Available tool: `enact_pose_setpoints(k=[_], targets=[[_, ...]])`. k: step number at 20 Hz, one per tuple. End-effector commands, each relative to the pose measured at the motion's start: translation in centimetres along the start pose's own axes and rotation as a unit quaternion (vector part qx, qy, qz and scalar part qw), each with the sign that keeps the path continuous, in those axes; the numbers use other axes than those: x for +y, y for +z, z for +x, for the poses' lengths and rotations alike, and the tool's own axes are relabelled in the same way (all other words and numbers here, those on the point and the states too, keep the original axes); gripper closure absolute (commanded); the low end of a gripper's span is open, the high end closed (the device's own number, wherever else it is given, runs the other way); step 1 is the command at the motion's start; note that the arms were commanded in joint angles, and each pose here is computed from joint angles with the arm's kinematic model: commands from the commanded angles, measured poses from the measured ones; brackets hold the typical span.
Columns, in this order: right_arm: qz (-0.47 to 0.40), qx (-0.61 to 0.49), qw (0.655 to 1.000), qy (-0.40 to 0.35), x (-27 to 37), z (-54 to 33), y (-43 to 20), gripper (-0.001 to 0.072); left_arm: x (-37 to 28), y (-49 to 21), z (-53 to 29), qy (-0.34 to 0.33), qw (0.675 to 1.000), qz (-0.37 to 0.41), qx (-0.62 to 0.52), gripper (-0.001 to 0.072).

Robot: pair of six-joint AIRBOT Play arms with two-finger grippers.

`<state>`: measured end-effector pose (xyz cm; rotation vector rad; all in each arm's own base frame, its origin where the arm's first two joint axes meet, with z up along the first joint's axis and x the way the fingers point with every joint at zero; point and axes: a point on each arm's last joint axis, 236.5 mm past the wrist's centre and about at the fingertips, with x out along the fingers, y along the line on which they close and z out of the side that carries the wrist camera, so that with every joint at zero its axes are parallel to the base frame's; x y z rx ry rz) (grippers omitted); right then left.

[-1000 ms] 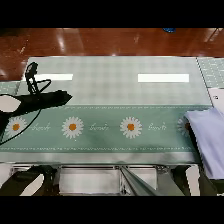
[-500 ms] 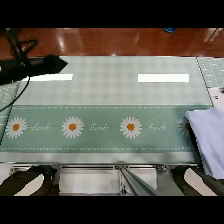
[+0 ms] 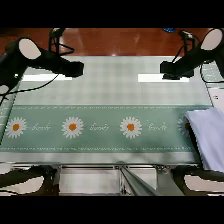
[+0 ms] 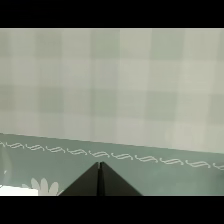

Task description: Fold the shirts.

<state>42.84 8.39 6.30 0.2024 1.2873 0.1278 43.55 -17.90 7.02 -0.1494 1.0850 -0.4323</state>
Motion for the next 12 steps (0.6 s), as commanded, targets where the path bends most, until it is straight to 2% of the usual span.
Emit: enact_pose_setpoints(k=[1, 12], targets=[[-0.006, 0.019, 1.0, -0.003, 0.7, 1.3, -0.5, 0.0693, 1.8, -1.3, 1.4, 0.026, 0.999, -0.015, 0.033, 0.0691], [-0.006, 0.019, 1.0, -0.004, 0.6, 1.3, -0.5, 0.0693, 2.6, -2.3, 3.6, 0.028, 0.998, -0.023, 0.058, 0.069]])
